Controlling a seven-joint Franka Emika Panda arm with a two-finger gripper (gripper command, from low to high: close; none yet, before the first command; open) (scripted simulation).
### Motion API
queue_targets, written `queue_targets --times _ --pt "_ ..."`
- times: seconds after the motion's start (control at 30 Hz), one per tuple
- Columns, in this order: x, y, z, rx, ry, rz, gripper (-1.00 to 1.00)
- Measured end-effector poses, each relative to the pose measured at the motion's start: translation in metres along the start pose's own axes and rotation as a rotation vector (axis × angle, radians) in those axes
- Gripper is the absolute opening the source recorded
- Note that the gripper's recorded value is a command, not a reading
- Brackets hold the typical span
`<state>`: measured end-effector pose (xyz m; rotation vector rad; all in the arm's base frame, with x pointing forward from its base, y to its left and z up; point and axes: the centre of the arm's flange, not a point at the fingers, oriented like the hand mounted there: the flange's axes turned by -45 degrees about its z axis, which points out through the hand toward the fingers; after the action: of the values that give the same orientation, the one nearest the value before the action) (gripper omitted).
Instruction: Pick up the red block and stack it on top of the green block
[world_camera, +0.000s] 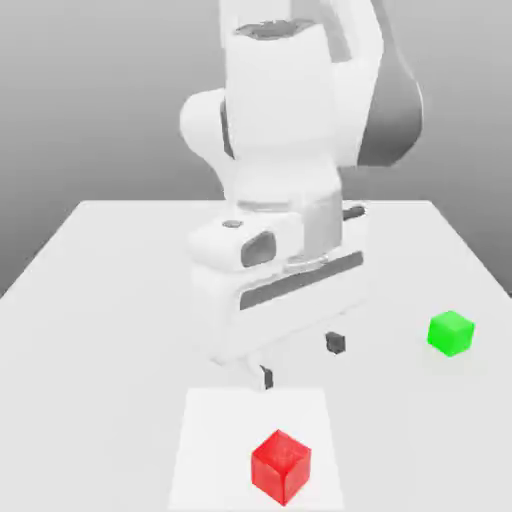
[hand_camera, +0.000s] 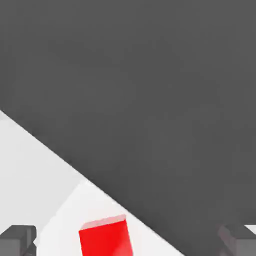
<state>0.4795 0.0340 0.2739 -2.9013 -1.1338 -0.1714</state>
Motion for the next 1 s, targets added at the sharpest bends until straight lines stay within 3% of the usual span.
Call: queue_targets --times 0.1,0.27,0.3,0.53,0.7,1.0 --pt "-0.017 -0.007 0.049 0.019 -0.084 -0.085 0.00" --pt "-0.027 -0.010 0.114 0.024 -0.108 -0.113 0.00" --pt "-0.029 -0.010 0.122 0.025 -0.109 -0.113 -1.00" --pt "-0.029 -0.011 0.123 0.026 -0.110 -0.113 -1.00" --pt "-0.022 -0.012 0.070 0.028 -0.109 -0.122 -1.00" --pt "0.034 -0.250 0.044 0.109 -0.080 -0.976 -1.00"
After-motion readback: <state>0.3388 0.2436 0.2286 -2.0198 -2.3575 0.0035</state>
